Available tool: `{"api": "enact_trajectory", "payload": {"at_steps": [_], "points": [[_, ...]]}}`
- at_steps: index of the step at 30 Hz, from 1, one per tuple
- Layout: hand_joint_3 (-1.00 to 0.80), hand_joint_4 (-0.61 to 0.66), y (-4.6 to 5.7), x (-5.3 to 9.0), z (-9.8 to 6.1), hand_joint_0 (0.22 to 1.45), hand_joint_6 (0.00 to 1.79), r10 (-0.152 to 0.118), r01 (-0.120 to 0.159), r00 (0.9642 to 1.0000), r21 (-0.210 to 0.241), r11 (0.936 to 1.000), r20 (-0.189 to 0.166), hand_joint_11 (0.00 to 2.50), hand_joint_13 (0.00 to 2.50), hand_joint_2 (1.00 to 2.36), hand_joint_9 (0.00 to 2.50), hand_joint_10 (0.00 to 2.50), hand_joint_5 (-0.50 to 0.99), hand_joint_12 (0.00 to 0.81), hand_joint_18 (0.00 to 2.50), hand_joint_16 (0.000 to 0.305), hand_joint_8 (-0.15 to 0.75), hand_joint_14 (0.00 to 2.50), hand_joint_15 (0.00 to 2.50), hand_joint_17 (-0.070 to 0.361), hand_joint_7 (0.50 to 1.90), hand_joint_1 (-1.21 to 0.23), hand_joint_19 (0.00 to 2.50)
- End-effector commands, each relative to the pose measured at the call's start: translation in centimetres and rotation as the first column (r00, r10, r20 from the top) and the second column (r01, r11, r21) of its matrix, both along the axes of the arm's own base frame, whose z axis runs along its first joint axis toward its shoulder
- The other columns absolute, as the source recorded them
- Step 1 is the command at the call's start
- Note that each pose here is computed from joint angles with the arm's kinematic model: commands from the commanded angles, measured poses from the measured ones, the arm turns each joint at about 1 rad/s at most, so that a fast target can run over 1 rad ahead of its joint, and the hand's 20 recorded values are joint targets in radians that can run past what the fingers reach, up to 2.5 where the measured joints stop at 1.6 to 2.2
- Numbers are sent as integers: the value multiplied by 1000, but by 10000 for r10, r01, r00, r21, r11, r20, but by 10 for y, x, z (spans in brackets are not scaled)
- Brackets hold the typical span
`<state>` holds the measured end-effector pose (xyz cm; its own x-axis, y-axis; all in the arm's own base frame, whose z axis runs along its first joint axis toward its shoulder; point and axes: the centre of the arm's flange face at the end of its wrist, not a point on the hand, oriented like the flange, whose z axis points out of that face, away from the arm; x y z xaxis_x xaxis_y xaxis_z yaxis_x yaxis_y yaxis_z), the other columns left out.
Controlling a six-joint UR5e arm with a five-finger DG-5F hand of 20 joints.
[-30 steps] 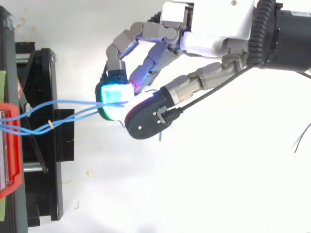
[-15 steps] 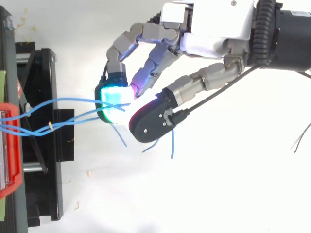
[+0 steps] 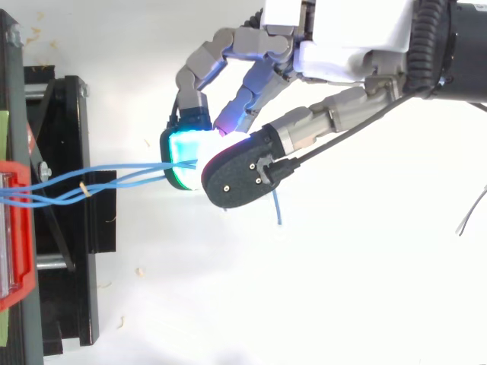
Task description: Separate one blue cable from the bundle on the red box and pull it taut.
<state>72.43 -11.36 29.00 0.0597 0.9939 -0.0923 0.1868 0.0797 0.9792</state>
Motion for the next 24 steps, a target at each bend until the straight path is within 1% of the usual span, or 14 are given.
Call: {"api": "enact_trajectory", "payload": {"at_steps": [1, 7, 12, 14, 16, 18, 19, 20, 21, 22, 23, 24], "points": [[-284, -41, -1, -1, 1, 589, 926, -1, 1, 10000, -1, 10000, -40, 553, 790, 1018, 970, 19, -145, 303, 589, 44, 189, 20, 486, 99, 926, -742, 577], [-188, -94, -3, -1, 0, 571, 933, -32, 32, 10000, -3, 10000, -70, 536, 798, 1023, 998, 18, -133, 303, 594, 44, 174, 20, 485, 100, 964, -711, 588], [-162, -126, -3, -2, -1, 574, 934, -26, 26, 9999, -35, 10000, -119, 509, 791, 1017, 1008, 19, -124, 315, 589, 47, 183, 19, 466, 106, 961, -714, 562], [-154, -131, -3, -2, -1, 576, 933, -56, 56, 9999, -41, 10000, -118, 487, 769, 1018, 994, 19, -120, 322, 560, 48, 181, 18, 452, 107, 962, -719, 541], [-131, -138, -3, -2, -1, 582, 933, -54, 53, 9999, -56, 10000, -135, 431, 702, 1018, 933, 15, -118, 312, 518, 46, 167, 17, 412, 104, 967, -736, 508], [-103, -146, -3, -3, -1, 591, 933, -32, 28, 9998, -180, 9998, -221, 418, 683, 1019, 914, 15, -116, 313, 500, 46, 164, 16, 398, 103, 970, -768, 477], [-84, -145, -3, -4, -2, 600, 933, -28, 18, 9994, -292, 9996, -337, 417, 667, 1020, 897, 17, -117, 309, 489, 45, 159, 18, 395, 102, 987, -791, 469], [-74, -150, -3, -4, -2, 603, 933, -28, 18, 9994, -292, 9996, -337, 417, 656, 1021, 889, 15, -117, 303, 482, 45, 158, 18, 392, 101, 993, -796, 463], [-63, -154, 1, -7, 1, 612, 935, 88, -118, 9987, -595, 9982, -500, 425, 648, 1022, 868, 15, -120, 300, 464, 44, 155, 18, 393, 98, 1010, -806, 458], [-65, -167, 3, -9, 4, 620, 937, 150, -207, 9980, -945, 9953, -608, 432, 642, 1023, 862, 17, -122, 300, 456, 43, 156, 17, 394, 98, 1019, -816, 452], [-84, -174, 3, -9, 4, 633, 944, 150, -207, 9980, -945, 9953, -608, 436, 626, 1022, 845, 18, -128, 294, 438, 42, 151, 18, 396, 96, 996, -821, 450], [-101, -176, 4, -9, 4, 647, 945, 165, -222, 9980, -945, 9953, -608, 444, 621, 1025, 838, 16, -131, 294, 435, 43, 146, 17, 395, 96, 1014, -828, 442]]}}
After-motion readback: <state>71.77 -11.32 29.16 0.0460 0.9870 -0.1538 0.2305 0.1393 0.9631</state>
